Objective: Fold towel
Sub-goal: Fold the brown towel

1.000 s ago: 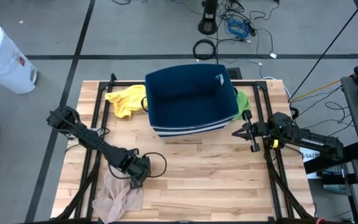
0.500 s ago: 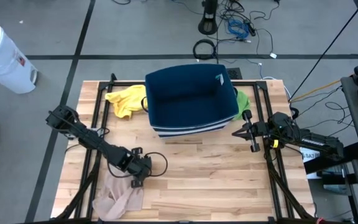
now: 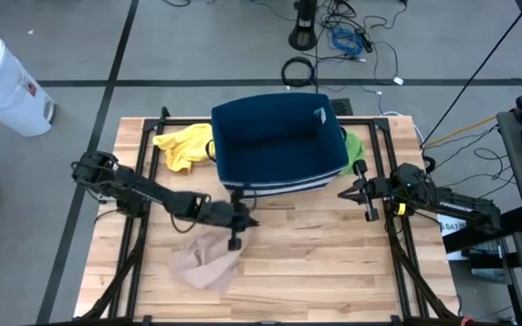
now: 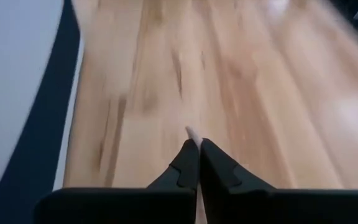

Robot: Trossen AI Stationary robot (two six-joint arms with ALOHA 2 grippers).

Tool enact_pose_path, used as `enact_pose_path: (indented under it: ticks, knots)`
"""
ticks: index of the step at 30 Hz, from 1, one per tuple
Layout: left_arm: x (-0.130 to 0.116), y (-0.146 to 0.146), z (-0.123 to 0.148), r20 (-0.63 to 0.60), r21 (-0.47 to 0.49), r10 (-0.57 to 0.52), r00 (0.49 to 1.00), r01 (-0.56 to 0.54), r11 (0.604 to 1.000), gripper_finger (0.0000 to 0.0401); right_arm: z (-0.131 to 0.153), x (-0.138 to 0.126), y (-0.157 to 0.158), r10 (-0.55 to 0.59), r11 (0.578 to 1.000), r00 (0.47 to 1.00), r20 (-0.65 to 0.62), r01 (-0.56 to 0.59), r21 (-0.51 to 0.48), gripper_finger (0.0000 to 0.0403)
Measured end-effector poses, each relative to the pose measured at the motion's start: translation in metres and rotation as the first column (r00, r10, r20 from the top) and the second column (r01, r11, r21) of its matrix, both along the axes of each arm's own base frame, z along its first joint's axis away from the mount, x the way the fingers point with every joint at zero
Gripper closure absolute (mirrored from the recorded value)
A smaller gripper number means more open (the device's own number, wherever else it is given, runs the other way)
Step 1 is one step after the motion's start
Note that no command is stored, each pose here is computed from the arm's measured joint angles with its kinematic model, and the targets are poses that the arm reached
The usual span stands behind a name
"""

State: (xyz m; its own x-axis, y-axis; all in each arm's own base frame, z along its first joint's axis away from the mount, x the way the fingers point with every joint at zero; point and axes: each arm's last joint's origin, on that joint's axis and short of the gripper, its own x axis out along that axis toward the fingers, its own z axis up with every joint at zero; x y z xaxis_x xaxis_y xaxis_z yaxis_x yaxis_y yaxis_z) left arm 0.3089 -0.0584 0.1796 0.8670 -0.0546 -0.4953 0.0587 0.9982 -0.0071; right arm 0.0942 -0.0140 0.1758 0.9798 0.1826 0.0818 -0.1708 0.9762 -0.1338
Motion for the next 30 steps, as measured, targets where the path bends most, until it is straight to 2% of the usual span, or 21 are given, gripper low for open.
enact_pose_path:
  ticks: [6, 12, 15, 22, 26, 30]
  knots:
    - [0.011, 0.025, 0.014, 0.158, -0.011, -0.05, 0.986, 0.053, 0.999, 0.0398, 0.0, 0.0, 0.0, 0.0, 1.0, 1.0, -0.001, 0.0, 0.0, 0.0397]
    - [0.015, 0.035, 0.025, 0.275, 0.033, -0.124, 0.953, 0.12, 0.992, 0.0392, 0.0, 0.0, 0.0, 0.0, 1.0, 1.0, -0.001, 0.0, 0.0, 0.0397]
    - [0.015, 0.034, 0.028, 0.3, 0.08, -0.157, 0.941, 0.139, 0.987, 0.0363, 0.0, 0.0, 0.0, 0.002, 1.0, 1.0, -0.006, -0.002, 0.018, 0.0397]
    - [0.015, 0.029, 0.028, 0.301, 0.071, -0.183, 0.936, 0.169, 0.983, 0.0268, -0.002, 0.0, 0.0, 0.017, 0.996, 0.999, -0.036, -0.013, 0.094, 0.0391]
    - [0.014, 0.026, 0.028, 0.301, 0.042, -0.174, 0.938, 0.169, 0.985, 0.0235, -0.004, 0.003, 0.002, 0.039, 0.994, 0.997, -0.065, -0.032, 0.104, 0.0366]
    - [0.014, 0.023, 0.027, 0.29, -0.012, -0.193, 0.937, 0.205, 0.979, 0.0225, -0.008, 0.007, 0.003, 0.04, 0.993, 0.993, -0.112, -0.026, 0.118, 0.0326]
